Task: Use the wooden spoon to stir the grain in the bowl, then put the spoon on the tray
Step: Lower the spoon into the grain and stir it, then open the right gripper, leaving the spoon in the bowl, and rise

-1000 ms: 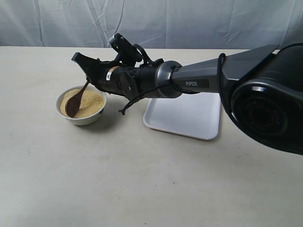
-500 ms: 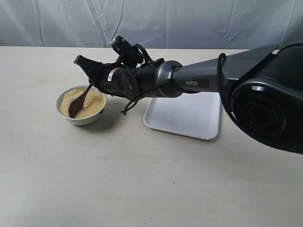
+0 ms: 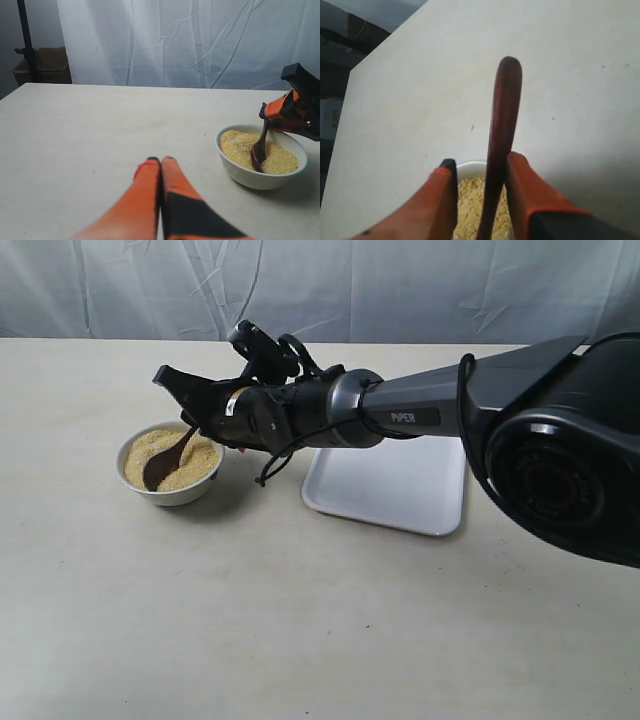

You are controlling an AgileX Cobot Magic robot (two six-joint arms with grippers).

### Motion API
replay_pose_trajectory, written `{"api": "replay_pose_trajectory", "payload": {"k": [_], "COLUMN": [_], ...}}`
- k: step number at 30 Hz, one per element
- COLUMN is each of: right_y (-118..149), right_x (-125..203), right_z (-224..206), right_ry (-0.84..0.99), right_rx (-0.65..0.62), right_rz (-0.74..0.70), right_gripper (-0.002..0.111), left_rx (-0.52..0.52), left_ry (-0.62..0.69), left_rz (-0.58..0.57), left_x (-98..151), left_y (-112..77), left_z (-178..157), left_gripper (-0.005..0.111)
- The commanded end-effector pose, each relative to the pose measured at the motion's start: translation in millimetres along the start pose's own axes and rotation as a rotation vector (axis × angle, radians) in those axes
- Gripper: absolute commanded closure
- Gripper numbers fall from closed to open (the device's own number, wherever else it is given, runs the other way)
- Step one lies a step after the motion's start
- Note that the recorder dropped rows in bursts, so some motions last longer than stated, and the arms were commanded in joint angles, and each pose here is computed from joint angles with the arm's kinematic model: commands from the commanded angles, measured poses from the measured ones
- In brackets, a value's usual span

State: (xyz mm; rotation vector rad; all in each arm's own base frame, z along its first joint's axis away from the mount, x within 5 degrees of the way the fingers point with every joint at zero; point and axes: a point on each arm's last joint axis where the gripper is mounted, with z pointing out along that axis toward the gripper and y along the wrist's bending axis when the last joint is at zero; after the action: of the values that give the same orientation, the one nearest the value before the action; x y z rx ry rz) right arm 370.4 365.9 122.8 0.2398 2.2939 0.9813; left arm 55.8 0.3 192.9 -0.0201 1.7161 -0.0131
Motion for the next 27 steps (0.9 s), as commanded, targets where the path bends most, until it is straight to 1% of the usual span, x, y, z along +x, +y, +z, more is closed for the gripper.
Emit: {"api": "replay_pose_trajectory", "payload": {"k": [1,4,7,10,17,23,26,27], "right_y": [-1.4,-6.0,-10.3,-10.9,8.8,18.2,26.4,25.6], "right_x": [-2.9,-3.5,-2.5,-4.5,-19.0,-25.2,-37.9,-43.3], "right_z": [-0.1,-0.2,-0.5,-1.8,-17.4,-25.8,-38.3,-41.5], "right_ry": [-0.001,0.021,0.051,0.056,0.021,0.010,-0.004,-0.006], "right_rx": [0.006,0.037,0.072,0.081,0.031,0.012,0.004,0.013], "right_rz": [-0.011,0.024,0.029,0.032,0.029,0.029,0.002,-0.004], "right_gripper": [0.074,0.074,0.074,0.074,0.074,0.074,0.074,0.074], "left_rx": [0.001,0.001,0.001,0.001,0.001,0.001,0.001,0.001], "left_ry": [-0.009,-0.009,-0.009,-0.009,-0.009,-0.009,-0.009,-0.009], "left_rz": [0.000,0.000,0.000,0.000,0.000,0.000,0.000,0.000], "left_x": [0.1,0.1,0.1,0.1,0.1,0.1,0.1,0.1], "left_y": [-0.1,-0.1,-0.1,-0.1,-0.1,-0.1,-0.1,-0.1], "left_z": [-0.1,-0.1,-0.1,-0.1,-0.1,-0.1,-0.1,-0.1], "left_gripper": [0.107,0.107,0.107,0.107,0.107,0.107,0.107,0.107]}}
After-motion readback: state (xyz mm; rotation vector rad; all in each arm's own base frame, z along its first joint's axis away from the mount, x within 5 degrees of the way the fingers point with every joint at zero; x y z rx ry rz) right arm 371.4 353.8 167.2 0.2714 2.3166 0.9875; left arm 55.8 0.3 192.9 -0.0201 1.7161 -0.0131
